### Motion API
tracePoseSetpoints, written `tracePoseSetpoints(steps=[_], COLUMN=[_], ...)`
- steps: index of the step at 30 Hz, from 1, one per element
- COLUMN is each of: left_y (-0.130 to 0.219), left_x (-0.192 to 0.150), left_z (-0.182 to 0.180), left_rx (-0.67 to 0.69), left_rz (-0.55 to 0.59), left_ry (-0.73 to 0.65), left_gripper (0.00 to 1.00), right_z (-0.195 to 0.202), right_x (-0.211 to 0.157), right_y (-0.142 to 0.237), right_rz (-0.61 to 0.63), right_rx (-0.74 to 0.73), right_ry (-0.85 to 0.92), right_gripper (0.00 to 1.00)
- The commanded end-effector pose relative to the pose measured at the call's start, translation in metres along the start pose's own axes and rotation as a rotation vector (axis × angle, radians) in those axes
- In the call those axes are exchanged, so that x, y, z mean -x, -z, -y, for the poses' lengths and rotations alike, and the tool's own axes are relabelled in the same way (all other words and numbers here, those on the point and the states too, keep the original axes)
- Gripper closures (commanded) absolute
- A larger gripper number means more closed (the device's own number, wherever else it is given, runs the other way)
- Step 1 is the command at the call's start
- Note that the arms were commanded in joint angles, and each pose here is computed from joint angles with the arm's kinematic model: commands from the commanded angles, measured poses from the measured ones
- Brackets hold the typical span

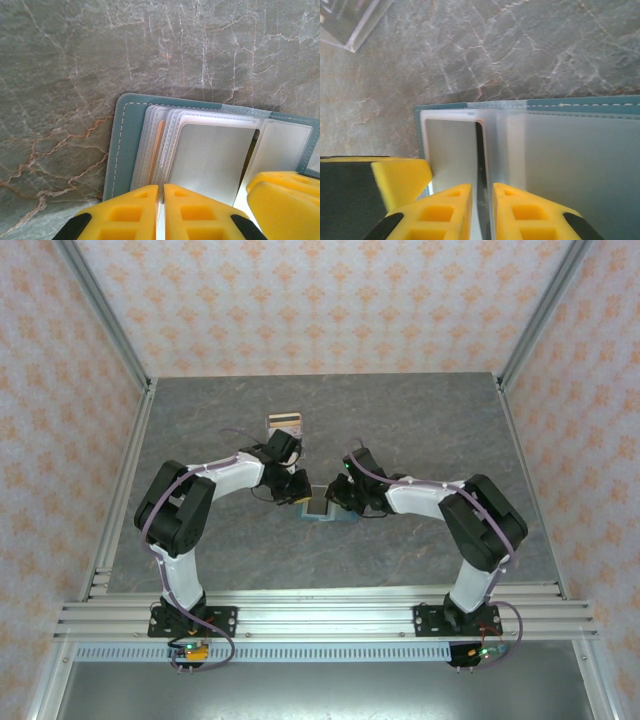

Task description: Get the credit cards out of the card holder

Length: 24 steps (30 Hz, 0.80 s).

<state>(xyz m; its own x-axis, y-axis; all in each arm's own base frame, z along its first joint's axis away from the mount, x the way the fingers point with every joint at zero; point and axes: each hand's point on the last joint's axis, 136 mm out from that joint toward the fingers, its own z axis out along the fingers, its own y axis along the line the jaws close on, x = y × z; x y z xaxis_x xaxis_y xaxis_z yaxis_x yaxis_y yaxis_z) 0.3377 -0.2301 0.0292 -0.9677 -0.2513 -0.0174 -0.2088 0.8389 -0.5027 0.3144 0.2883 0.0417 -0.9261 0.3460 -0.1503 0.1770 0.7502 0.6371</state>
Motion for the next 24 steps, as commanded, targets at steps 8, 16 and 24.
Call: tracePoseSetpoints(steps=[8,16,24], left_y=[-0.010,-0.019,-0.016], left_x=[-0.008,-0.013,-0.011], left_z=[-0.023,-0.030,-0.032], left_rx=[0.094,0.107,0.114], left_rz=[-0.032,-0.057,-0.037], left_ry=[0.042,0.054,0.052], left_gripper=[0.88,0.90,0.89], right_z=[-0.004,-0.005,-0.006], right_x=[0.002,0.000,0.002], right_y=[-0.009,-0.014,-0.008], right_rz=[-0.026,-0.045,-0.026], right_rx=[0.021,0.027,0.029], right_ry=[-0.003,0.005,0.015], right_gripper=[0.82,0.84,0.95])
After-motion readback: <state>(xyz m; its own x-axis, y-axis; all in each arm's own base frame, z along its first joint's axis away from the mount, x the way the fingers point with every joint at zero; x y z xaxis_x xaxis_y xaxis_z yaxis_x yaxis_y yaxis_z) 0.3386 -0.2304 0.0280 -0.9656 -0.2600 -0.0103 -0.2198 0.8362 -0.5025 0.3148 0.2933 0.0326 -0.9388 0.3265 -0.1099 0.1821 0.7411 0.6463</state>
